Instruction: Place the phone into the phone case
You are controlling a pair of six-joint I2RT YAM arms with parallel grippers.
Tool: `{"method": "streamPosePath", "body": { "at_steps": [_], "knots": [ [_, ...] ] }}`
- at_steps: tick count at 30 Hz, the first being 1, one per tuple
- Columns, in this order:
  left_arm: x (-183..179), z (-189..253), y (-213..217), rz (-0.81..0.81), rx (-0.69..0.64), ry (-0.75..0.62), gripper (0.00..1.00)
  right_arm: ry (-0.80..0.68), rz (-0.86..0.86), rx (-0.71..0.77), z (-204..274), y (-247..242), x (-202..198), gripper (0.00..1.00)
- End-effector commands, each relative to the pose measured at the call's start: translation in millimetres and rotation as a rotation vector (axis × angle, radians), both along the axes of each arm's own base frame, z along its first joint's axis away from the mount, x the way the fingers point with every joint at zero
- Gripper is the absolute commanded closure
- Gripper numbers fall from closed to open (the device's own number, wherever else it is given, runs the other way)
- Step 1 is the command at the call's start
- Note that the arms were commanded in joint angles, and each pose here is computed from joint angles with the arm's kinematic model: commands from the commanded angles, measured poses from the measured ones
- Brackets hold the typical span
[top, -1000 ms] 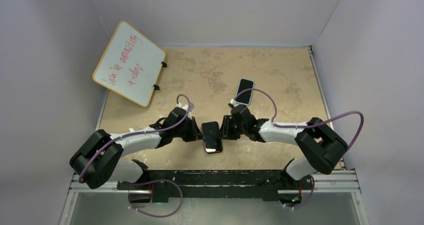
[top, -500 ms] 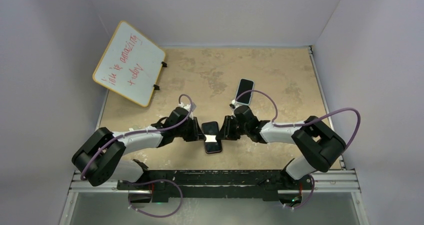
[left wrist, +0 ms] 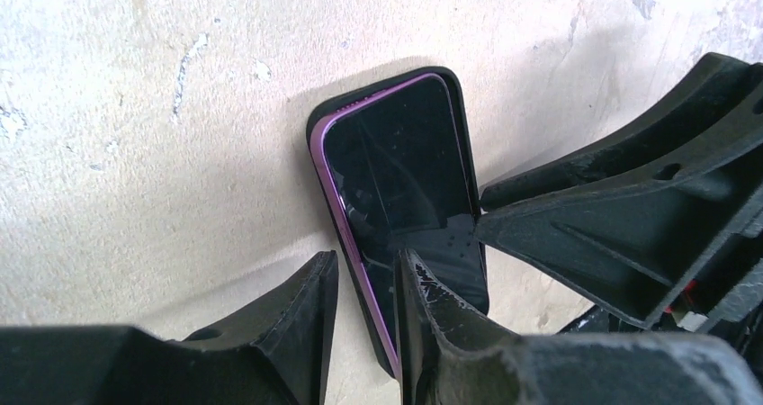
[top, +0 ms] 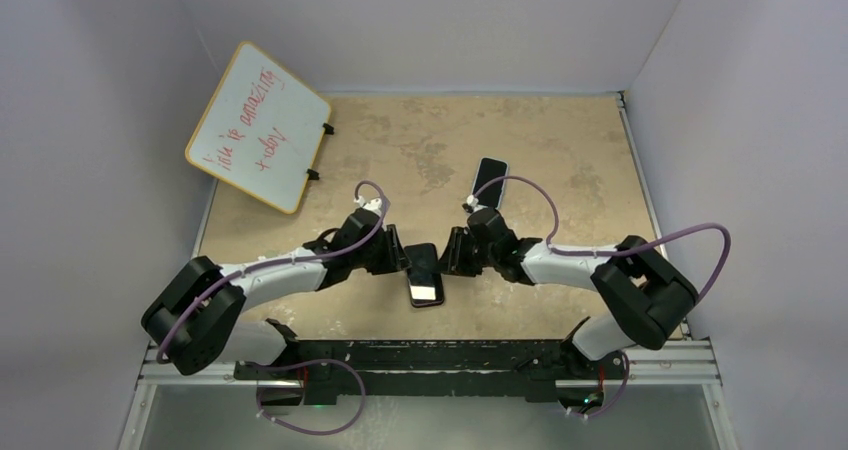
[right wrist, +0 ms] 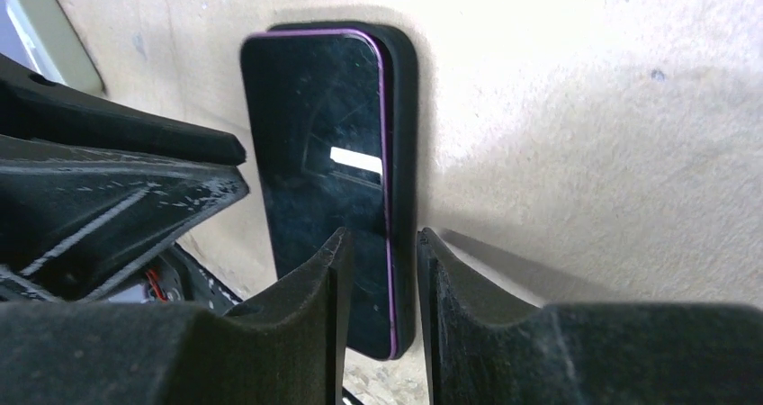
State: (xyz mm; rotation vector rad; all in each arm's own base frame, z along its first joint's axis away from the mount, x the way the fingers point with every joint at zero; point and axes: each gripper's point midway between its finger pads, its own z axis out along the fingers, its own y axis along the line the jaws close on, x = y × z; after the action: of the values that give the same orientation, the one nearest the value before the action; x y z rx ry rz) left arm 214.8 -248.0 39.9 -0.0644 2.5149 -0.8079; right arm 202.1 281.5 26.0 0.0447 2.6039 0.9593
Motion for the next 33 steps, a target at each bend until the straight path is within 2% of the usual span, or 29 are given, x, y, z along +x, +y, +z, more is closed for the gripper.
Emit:
{"method": "streamPosePath", "body": {
  "at_steps": [1,3,10,16,19,25,30,33],
  "knots": [
    [18.9,8.3,-4.3,0.009,0.014,-0.056,0.69,-0.043,-0.019,-0.009,11.2,4.7,19.8,0.67],
    [20.4,5.2,-8.2,-0.005,0.011,-0.054,0.7,-0.051,-0.017,-0.013,10.7,5.9,24.1,0.68],
    [25.0,2.5,-25.3,-0.087,-0.019,-0.073,0.9,-0.036,0.013,-0.043,-3.6,9.4,32.1,0.73],
    [23.5,9.5,-39.9,-0.168,-0.074,-0.105,0.93,-0.046,0.083,-0.009,-7.4,19.3,29.6,0.77],
    [19.4,7.2,-40.6,-0.194,-0.079,-0.103,0.91,-0.059,0.112,0.023,-3.7,24.9,28.5,0.77],
    [18.0,15.9,-47.8,-0.23,-0.12,-0.127,0.78,-0.093,0.173,0.081,8.0,35.5,27.4,0.76],
    [20.6,7.4,-30.9,-0.141,-0.037,-0.063,0.65,-0.08,0.133,0.041,5.9,25.5,28.2,0.75],
    [13.9,5.4,-21.6,-0.106,-0.026,-0.028,0.62,-0.055,0.094,0.019,3.5,14.3,22.5,0.7]
  ]
}}
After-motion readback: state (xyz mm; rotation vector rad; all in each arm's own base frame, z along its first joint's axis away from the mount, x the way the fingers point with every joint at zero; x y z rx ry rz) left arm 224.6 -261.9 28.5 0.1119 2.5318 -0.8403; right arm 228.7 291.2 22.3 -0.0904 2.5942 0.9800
